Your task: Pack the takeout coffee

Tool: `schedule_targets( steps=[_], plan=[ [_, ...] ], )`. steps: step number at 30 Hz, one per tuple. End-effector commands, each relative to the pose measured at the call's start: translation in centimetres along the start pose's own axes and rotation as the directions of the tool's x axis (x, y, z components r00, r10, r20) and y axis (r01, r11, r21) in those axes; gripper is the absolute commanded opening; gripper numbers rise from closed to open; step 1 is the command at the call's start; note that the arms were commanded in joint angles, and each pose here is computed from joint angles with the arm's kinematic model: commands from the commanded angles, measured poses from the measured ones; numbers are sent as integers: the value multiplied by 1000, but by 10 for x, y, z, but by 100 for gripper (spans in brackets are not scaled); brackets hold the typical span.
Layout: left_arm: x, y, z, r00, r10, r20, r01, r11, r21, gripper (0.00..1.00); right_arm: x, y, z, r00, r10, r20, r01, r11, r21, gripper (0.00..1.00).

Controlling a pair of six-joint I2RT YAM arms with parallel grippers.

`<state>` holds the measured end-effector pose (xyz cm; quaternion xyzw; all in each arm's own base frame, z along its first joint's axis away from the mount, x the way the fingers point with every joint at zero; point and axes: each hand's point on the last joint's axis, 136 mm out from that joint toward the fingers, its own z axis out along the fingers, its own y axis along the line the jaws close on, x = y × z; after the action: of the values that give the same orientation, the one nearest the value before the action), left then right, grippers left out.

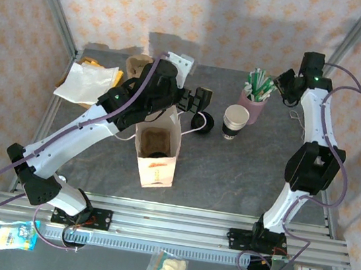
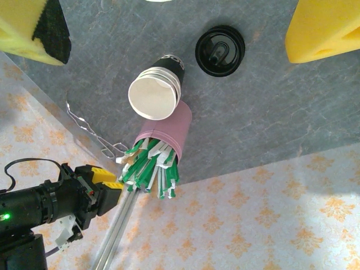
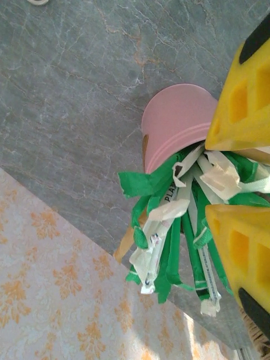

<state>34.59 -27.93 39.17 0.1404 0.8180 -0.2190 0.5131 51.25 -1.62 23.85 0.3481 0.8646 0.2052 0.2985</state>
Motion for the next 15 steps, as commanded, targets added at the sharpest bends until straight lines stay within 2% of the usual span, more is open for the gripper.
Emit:
schedule_targets(
  steps=[1, 6, 15],
  plan=[
    [-2, -6, 4, 1000, 11, 2, -11, 1000, 21, 99, -1, 2, 8, 1000, 13, 3, -13, 1000, -14, 30],
    [-2, -6, 6, 1000, 13, -2, -13, 1000, 22, 99, -3, 4, 10, 1000, 20, 4, -19, 1000, -22, 25],
    [-1, -8, 8, 1000, 8, -6, -8, 1000, 25, 99, -5, 3, 10, 1000, 12, 11, -12, 1000, -19, 5]
  ],
)
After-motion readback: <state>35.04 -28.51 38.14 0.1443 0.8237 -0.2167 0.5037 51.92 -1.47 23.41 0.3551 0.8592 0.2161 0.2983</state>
